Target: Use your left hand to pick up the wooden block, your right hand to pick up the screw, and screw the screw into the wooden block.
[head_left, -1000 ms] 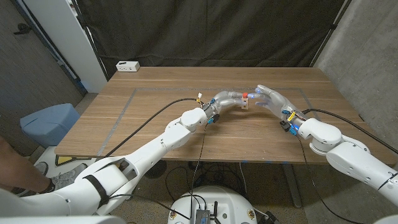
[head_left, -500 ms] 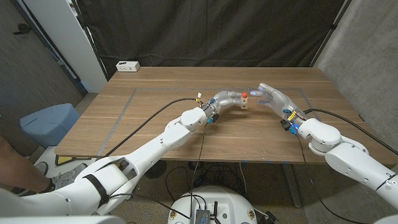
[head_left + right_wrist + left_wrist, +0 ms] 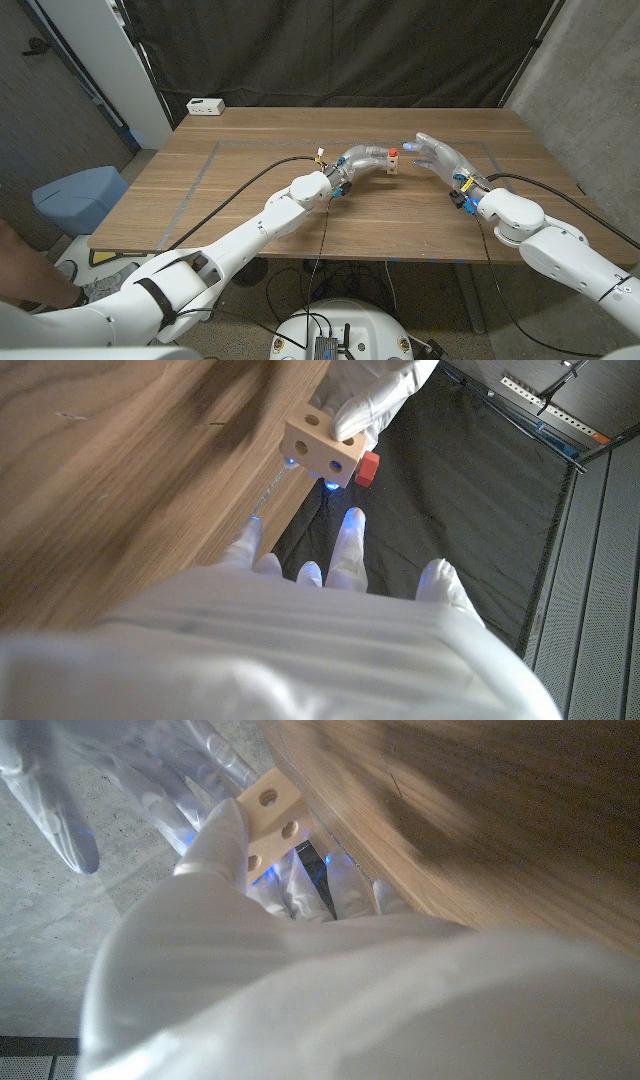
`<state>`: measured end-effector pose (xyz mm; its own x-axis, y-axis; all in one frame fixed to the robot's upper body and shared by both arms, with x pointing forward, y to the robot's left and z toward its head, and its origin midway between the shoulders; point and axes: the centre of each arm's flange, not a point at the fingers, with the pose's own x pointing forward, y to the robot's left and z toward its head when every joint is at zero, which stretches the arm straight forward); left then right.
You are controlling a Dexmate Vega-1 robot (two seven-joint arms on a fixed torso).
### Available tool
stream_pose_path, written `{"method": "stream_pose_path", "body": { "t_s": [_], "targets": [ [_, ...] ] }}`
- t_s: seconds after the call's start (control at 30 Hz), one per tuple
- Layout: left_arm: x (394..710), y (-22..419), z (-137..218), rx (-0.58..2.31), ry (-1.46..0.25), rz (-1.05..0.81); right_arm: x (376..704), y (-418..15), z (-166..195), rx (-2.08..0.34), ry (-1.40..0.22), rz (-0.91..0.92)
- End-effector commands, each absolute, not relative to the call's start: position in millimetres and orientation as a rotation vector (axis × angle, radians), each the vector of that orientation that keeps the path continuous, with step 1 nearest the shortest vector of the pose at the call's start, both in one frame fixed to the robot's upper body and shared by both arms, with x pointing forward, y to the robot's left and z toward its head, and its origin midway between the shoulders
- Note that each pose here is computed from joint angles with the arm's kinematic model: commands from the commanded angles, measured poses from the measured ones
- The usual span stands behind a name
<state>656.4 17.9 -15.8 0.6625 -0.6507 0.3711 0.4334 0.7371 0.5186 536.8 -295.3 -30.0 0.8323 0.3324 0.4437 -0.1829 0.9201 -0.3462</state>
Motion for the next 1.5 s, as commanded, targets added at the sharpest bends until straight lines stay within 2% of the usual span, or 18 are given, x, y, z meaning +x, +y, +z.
{"method": "stream_pose_path", "body": {
  "t_s": [0.03, 1.5],
  "targets": [
    [656.7, 17.6, -14.8, 0.413, -0.575, -0.637, 543.2, -290.4, -29.3, -0.306, -0.509, 0.311],
    [652.1, 18.5, -19.3, 0.407, -0.574, -0.631, 545.9, -282.1, -25.8, -0.342, -0.483, 0.364]
  ]
}}
